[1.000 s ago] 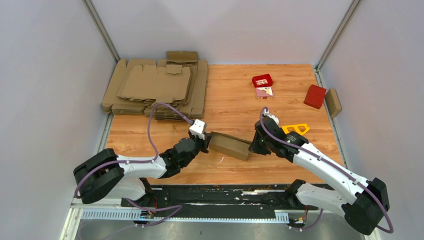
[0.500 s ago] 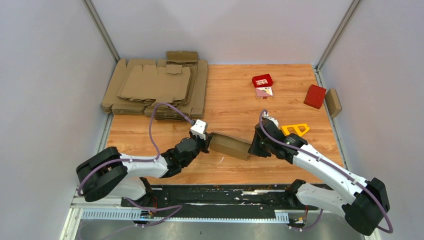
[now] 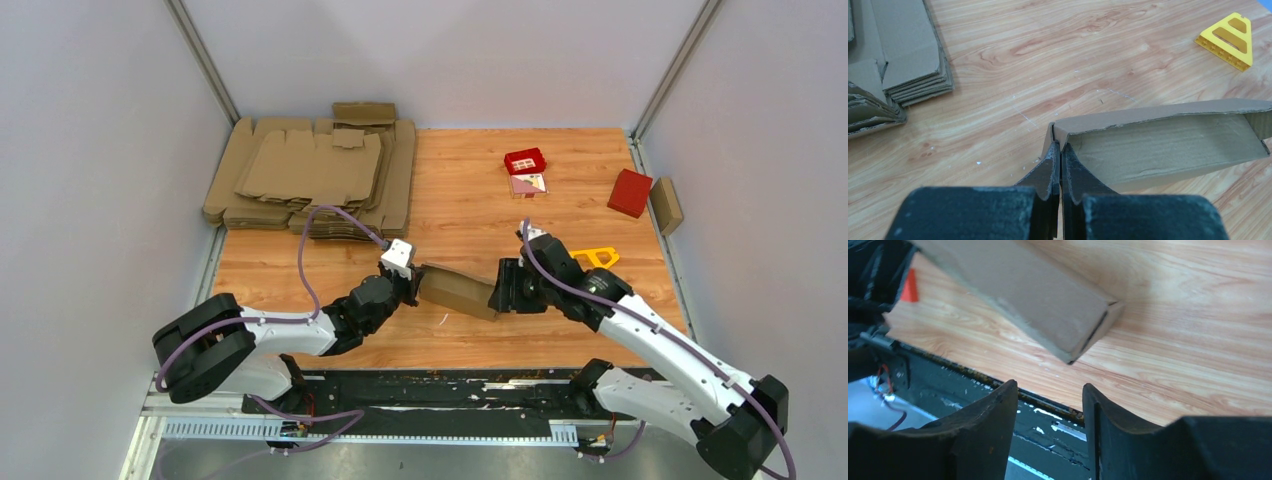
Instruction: Fold the paper box
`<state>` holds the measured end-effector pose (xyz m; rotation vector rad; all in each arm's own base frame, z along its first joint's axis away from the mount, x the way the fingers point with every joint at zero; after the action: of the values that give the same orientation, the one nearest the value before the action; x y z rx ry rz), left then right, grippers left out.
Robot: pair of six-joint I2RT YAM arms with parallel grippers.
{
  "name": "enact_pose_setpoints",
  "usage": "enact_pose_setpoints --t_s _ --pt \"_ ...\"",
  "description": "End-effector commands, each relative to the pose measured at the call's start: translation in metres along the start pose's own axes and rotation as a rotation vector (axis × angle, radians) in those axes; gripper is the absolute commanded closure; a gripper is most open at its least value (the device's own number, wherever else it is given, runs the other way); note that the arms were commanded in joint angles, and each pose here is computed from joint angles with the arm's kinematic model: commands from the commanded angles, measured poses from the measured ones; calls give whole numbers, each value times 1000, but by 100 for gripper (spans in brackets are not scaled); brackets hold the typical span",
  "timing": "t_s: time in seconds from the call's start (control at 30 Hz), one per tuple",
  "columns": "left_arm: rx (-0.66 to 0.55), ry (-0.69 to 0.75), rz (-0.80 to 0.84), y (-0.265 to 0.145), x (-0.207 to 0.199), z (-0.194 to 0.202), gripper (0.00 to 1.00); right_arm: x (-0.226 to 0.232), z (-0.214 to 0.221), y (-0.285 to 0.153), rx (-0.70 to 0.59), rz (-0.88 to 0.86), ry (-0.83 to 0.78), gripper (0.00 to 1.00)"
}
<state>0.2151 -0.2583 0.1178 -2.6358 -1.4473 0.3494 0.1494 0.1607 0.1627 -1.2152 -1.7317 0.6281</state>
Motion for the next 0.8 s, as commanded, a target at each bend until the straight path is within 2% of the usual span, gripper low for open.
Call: enact_pose_setpoints --t_s 0.0,0.23,0.37,0.67,0.77 --pt "164 77 -21 -10 11 40 100 28 -18 -17 -59 -205 -123 47" --pt "159 75 -19 -10 10 39 100 23 -59 -30 -184 -170 -98 48" --pt "158 73 -17 -10 10 38 100 19 -72 -23 -217 -144 -77 57" --pt "156 70 -1 -11 8 38 99 9 -32 21 -52 -195 -44 87" --pt "160 70 -6 -11 8 38 97 -1 -15 33 -11 -184 -28 89"
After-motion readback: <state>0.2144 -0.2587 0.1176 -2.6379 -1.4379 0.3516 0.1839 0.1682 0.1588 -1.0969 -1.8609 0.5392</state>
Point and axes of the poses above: each gripper's point midway between its finger pads, its own y axis out along the fingers, its own x axis along the line the jaws close on, z = x × y, the point moved 4 cm from there along -y, back along the fingers, and after that the axes turned 2 degrees about y, right-handed, at the moved point
